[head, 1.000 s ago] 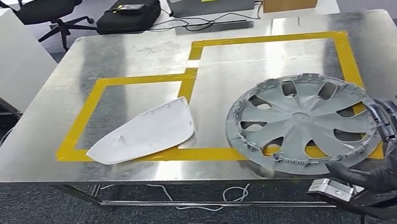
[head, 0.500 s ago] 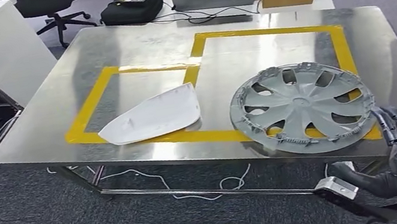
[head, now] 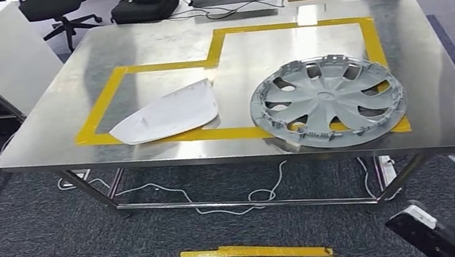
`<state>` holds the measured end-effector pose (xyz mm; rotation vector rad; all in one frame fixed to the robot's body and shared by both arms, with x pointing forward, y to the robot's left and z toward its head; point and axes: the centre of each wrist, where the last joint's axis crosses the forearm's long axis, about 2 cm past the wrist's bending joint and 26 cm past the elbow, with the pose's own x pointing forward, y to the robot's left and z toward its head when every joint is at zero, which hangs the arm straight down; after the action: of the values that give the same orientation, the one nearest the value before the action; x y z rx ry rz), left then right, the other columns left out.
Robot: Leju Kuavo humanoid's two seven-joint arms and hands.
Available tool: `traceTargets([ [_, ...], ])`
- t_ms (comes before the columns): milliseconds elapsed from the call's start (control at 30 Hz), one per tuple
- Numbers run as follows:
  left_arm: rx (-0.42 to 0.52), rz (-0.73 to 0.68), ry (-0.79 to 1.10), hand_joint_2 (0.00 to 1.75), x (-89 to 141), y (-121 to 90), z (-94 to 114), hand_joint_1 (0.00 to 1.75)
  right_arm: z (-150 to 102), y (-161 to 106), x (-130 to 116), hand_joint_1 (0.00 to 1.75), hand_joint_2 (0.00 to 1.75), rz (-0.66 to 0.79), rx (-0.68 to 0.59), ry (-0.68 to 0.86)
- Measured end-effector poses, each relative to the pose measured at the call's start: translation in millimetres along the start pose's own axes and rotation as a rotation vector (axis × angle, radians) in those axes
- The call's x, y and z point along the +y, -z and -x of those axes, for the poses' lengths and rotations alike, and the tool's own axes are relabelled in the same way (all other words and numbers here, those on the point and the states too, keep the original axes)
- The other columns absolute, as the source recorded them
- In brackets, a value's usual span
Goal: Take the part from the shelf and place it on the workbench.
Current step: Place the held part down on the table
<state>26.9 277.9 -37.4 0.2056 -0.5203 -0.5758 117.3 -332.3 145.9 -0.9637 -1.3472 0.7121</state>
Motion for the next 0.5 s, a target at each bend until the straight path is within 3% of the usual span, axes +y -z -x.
traceTargets([
  [233, 0.029, -0.021, -0.039, 0.0, -2.2, -4.7, 3.1, 0.0, 36.8, -51.6, 42.6, 0.0, 0.0, -0.274, 0.332, 0.16],
  [500, 0.04, -0.024, -0.036, 0.0, -0.6, -8.5, 8.5, 0.0, 45.4, -99.5, 84.1, 0.0, 0.0, -0.491, 0.625, 0.266],
])
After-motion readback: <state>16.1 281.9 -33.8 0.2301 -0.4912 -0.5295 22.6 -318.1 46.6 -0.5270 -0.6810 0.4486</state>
